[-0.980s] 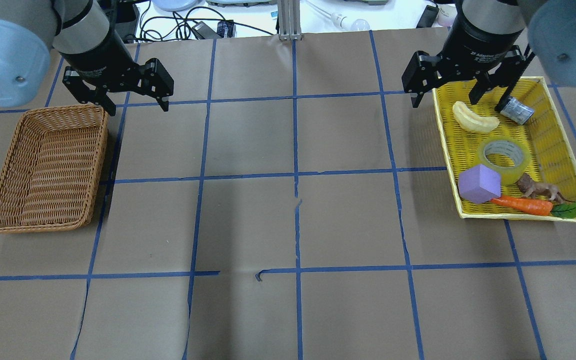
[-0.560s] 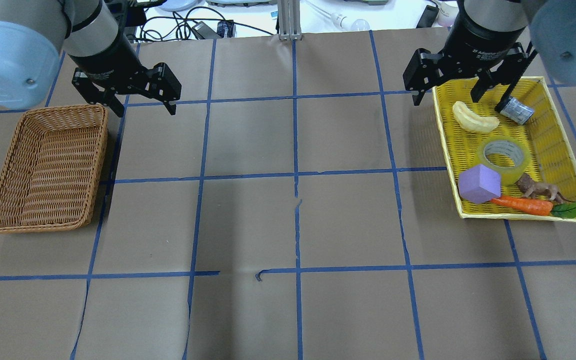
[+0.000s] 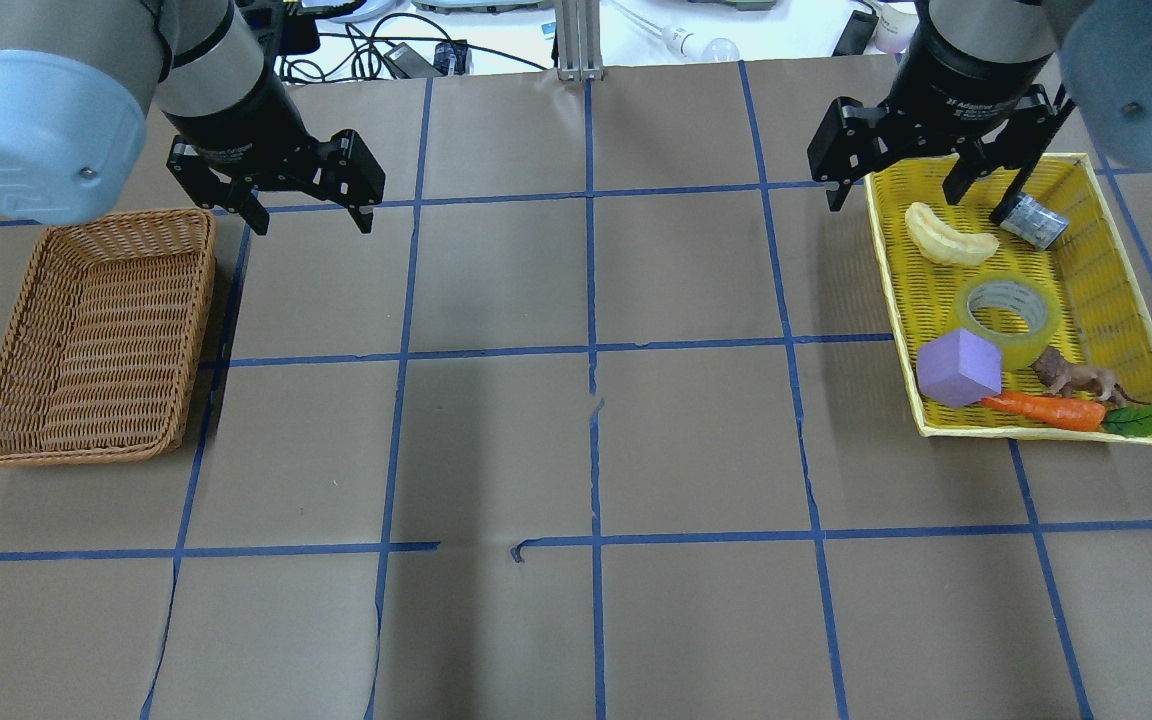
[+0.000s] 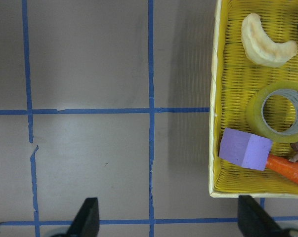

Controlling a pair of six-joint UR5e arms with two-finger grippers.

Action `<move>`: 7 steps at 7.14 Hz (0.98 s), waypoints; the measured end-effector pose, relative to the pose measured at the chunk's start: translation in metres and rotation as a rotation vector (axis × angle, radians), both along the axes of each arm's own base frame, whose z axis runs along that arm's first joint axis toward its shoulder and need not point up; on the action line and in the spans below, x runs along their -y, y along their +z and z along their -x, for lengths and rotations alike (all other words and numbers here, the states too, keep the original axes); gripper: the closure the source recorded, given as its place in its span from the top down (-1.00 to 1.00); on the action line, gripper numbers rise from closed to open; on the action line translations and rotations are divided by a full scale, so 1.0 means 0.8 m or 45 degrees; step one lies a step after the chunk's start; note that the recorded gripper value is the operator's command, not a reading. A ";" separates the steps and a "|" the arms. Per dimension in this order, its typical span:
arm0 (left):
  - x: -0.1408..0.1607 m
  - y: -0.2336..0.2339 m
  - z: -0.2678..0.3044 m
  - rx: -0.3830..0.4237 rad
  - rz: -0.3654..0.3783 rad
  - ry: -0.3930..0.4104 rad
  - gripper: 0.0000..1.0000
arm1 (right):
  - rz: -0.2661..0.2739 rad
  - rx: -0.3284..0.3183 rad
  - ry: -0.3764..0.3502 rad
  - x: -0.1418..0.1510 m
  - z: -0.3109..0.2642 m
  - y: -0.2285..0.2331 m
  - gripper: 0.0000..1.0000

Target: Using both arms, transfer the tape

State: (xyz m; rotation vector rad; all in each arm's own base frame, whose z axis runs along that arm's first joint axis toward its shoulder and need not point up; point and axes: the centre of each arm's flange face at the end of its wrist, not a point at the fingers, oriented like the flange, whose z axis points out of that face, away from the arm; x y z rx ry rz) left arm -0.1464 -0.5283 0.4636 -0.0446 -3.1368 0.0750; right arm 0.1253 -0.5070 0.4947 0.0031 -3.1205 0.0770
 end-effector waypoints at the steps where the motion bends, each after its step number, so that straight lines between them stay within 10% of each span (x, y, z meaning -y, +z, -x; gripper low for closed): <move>1: 0.001 0.000 0.000 0.004 0.011 0.000 1.00 | -0.003 -0.013 -0.007 0.004 0.008 -0.003 1.00; 3: 0.002 -0.001 -0.001 0.012 0.018 0.001 1.00 | -0.065 -0.082 -0.060 0.030 0.092 -0.029 1.00; 7: 0.002 -0.001 -0.001 0.007 0.021 -0.007 1.00 | -0.242 -0.050 0.168 0.105 0.281 -0.208 1.00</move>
